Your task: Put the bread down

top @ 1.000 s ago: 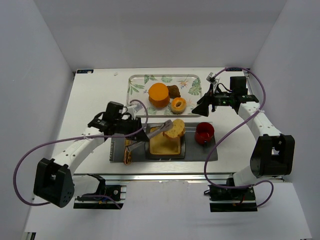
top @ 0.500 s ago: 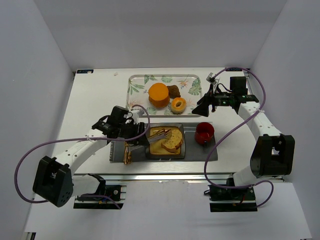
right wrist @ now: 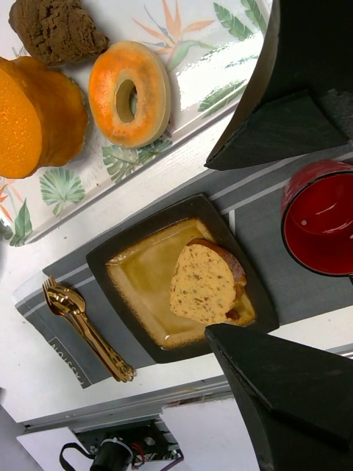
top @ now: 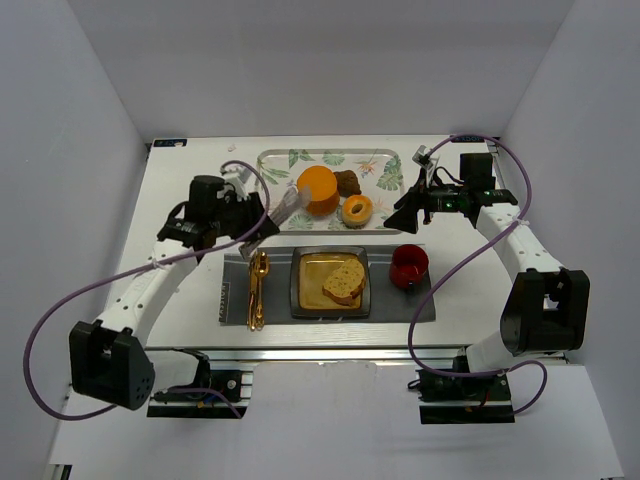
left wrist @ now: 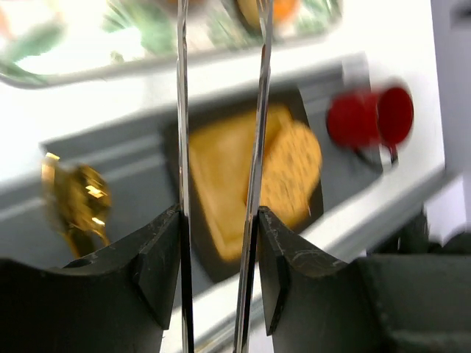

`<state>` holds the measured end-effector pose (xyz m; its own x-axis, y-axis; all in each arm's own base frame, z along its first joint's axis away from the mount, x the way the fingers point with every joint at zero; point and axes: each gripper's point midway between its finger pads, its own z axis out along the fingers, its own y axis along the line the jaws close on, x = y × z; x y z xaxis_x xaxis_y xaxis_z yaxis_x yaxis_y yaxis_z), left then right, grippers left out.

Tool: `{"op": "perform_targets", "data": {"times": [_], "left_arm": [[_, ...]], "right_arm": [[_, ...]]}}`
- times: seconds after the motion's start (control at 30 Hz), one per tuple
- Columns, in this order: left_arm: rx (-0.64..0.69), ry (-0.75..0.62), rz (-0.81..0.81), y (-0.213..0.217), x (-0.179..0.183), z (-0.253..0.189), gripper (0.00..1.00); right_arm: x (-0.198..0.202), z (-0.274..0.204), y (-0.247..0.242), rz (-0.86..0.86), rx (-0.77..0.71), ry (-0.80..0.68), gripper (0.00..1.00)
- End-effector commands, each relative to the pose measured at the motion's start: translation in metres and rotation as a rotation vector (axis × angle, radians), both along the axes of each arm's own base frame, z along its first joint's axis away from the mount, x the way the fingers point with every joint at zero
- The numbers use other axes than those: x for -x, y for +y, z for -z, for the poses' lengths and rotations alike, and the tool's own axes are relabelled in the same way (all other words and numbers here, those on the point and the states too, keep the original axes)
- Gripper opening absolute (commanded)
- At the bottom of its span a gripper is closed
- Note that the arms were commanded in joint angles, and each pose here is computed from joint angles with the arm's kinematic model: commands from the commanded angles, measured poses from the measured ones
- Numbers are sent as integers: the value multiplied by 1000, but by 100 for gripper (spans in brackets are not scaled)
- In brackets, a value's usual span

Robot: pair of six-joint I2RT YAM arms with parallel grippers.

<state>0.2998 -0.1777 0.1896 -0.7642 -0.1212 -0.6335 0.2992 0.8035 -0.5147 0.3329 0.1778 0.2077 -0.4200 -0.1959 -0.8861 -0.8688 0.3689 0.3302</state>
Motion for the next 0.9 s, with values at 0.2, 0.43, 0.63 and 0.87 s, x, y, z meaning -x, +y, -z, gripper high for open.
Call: {"op": "perform_targets", "data": {"times": [0.2, 0.43, 0.63, 0.87], "left_arm": [[41, -105, -191, 32, -103, -24, 53], [93, -41, -79, 12, -125, 2, 54], [160, -4, 24, -3, -116, 13, 55], [180, 44, 85, -8, -104, 24, 48]], "right_arm": [[3, -9, 0, -16, -11, -27, 89], [3, -8, -2, -5, -2, -35, 89], [3, -6, -2, -1, 1, -34, 89], [0, -6, -2, -1, 0, -33, 89]]}}
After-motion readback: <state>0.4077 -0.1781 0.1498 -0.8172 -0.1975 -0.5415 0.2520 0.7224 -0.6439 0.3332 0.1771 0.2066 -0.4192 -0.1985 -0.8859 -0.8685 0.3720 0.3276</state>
